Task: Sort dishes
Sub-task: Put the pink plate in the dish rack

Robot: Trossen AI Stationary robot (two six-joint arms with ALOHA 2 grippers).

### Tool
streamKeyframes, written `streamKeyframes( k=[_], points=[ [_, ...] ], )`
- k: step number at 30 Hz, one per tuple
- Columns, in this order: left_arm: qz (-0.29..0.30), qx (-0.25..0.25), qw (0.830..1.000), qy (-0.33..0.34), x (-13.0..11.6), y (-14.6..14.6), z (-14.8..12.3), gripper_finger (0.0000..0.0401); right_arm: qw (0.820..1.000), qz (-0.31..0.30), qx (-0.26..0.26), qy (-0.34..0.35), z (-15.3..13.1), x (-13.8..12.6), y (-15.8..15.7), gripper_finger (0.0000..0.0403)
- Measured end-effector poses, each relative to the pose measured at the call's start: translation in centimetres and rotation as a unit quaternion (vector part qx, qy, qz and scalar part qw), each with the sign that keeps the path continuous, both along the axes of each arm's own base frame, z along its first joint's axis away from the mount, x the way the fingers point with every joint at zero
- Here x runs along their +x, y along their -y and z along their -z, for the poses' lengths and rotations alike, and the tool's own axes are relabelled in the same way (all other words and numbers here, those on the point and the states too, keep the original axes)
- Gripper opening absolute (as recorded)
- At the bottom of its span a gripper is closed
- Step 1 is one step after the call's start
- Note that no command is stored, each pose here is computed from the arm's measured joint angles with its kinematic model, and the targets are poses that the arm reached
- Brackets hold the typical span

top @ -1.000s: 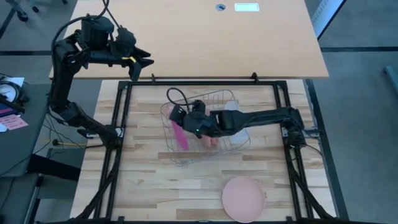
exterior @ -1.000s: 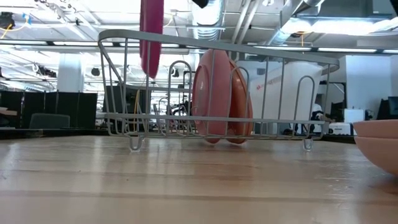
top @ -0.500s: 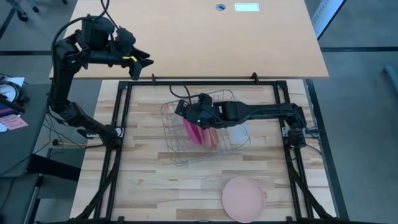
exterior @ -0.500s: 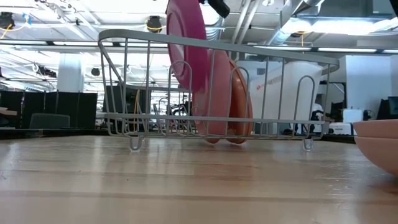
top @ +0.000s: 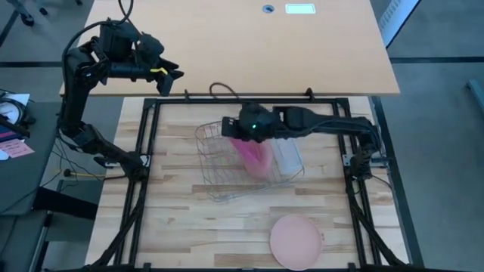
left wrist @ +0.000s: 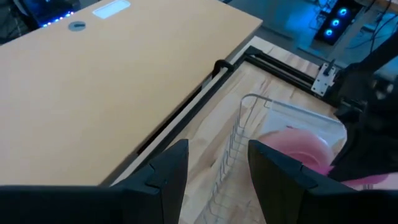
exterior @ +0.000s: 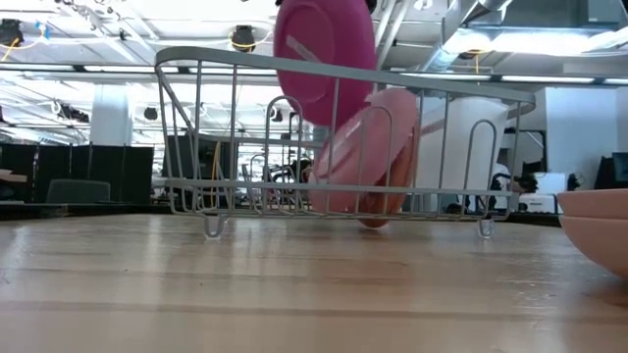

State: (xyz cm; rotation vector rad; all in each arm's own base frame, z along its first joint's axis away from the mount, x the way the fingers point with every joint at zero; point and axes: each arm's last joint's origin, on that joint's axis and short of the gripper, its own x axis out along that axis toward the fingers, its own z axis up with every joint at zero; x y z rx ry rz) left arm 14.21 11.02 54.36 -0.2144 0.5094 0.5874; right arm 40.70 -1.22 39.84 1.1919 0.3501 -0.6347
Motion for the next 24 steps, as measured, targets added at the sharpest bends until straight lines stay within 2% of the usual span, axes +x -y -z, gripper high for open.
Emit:
streamKeyframes(
  k=[6,10,13,18,24],
  points=[
    [-0.013,-0.015,1.0,0.009,0.1,-0.1,0.1,0.0162,0.996,-0.031,0.0,0.079,-2.1,0.0,-0.1,0.0],
    [-0.024,-0.029,0.999,0.019,0.1,-0.1,0.1,0.0162,0.997,-0.056,-0.011,0.059,-2.7,-1.2,-0.7,0.0],
    [-0.027,-0.032,0.999,0.021,0.1,-0.1,0.1,0.0162,0.996,-0.068,-0.016,0.057,-4.1,-3.1,-0.7,0.0],
    [-0.025,-0.03,0.999,0.02,0.1,-0.1,0.1,0.0162,0.991,-0.063,-0.032,0.111,-7.5,-6.4,-0.9,0.0],
    [-0.026,-0.03,0.999,0.02,0.1,-0.1,0.1,0.0162,0.985,-0.095,-0.057,0.13,-10.4,-11.1,-3.2,0.0]
  ],
)
